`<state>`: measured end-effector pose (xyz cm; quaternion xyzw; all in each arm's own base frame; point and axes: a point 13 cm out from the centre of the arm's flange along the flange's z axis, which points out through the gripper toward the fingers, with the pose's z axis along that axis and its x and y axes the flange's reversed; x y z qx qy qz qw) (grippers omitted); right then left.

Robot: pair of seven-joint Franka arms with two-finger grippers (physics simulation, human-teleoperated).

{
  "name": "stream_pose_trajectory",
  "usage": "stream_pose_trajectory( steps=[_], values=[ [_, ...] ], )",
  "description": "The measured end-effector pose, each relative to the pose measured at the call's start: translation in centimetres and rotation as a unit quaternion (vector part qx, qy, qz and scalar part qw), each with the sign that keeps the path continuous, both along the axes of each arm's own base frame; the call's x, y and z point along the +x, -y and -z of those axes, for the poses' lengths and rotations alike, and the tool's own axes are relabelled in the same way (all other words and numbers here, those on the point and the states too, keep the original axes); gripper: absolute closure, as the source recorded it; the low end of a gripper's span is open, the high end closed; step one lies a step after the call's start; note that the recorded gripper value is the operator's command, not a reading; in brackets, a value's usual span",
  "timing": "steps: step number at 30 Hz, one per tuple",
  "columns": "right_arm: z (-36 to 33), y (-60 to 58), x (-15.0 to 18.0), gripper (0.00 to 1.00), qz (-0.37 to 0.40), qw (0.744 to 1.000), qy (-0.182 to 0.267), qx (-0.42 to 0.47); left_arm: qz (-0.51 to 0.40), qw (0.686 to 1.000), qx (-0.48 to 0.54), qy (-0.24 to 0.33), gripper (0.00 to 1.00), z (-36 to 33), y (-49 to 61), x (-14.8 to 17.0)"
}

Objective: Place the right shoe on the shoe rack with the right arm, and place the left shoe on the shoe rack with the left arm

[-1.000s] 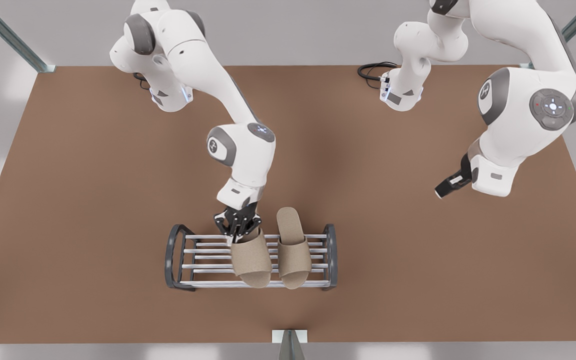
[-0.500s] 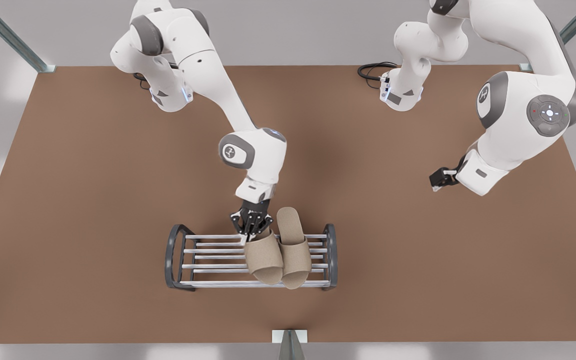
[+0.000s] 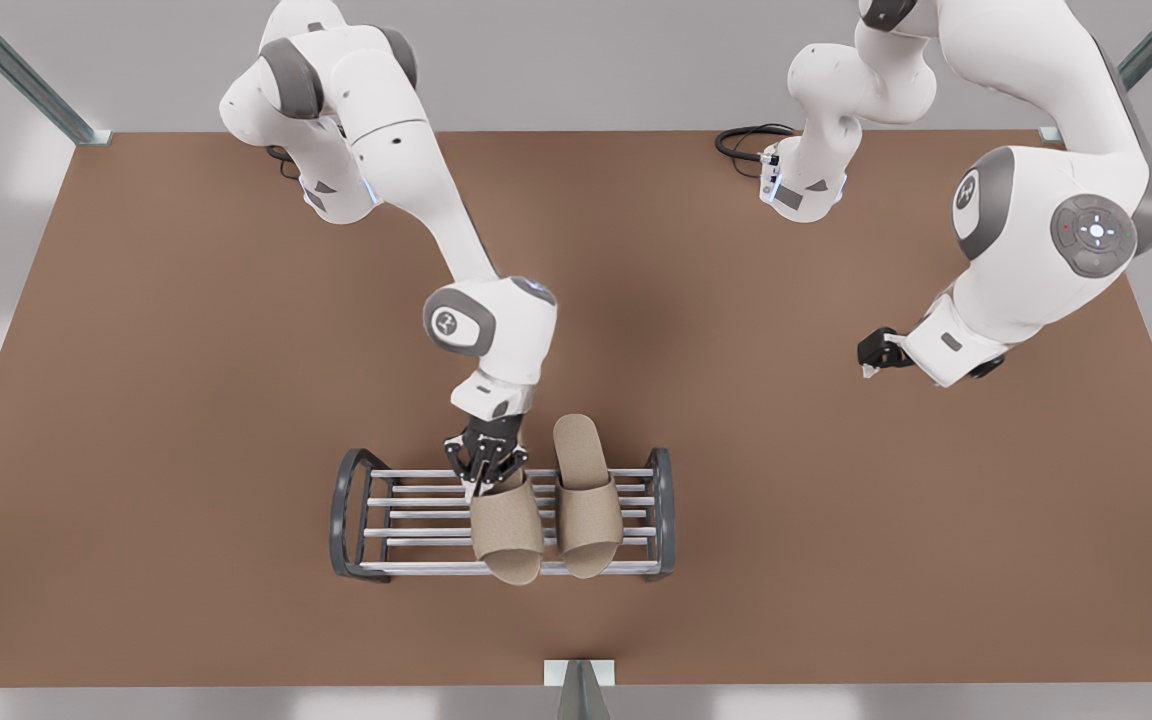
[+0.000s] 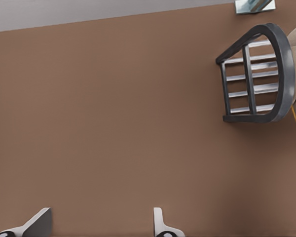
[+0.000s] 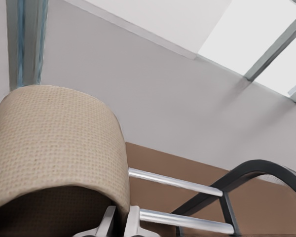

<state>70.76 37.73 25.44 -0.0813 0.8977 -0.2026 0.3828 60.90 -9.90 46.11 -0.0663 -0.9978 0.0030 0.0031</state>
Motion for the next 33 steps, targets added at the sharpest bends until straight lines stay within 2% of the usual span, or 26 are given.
stream_pose_trajectory(
  steps=[3,4,6,7,18,33],
  values=[
    [1.2,0.3,-0.6,0.71,0.003,1.0,-0.003,-0.003,0.011,1.0,0.0,0.0,0.0,0.0,0.0,0.0],
    [1.5,0.4,-0.7,0.61,0.003,1.0,-0.003,-0.004,0.014,1.0,0.0,0.001,0.0,0.0,0.0,0.0],
    [1.7,0.4,-0.8,0.16,0.005,1.0,0.0,-0.005,0.02,1.0,0.0,0.001,0.0,0.0,0.0,0.1],
    [1.8,0.5,-0.8,0.0,0.006,1.0,0.003,-0.007,0.022,1.0,0.001,0.001,0.0,0.0,0.0,0.1],
    [1.5,0.3,-0.7,0.0,0.013,1.0,0.016,0.008,0.044,0.999,0.0,0.002,0.0,0.0,0.0,0.1],
    [-0.6,6.9,-2.2,0.0,0.02,1.0,-0.01,0.002,0.058,0.998,0.001,0.004,0.0,-0.1,0.0,0.2]
  ],
)
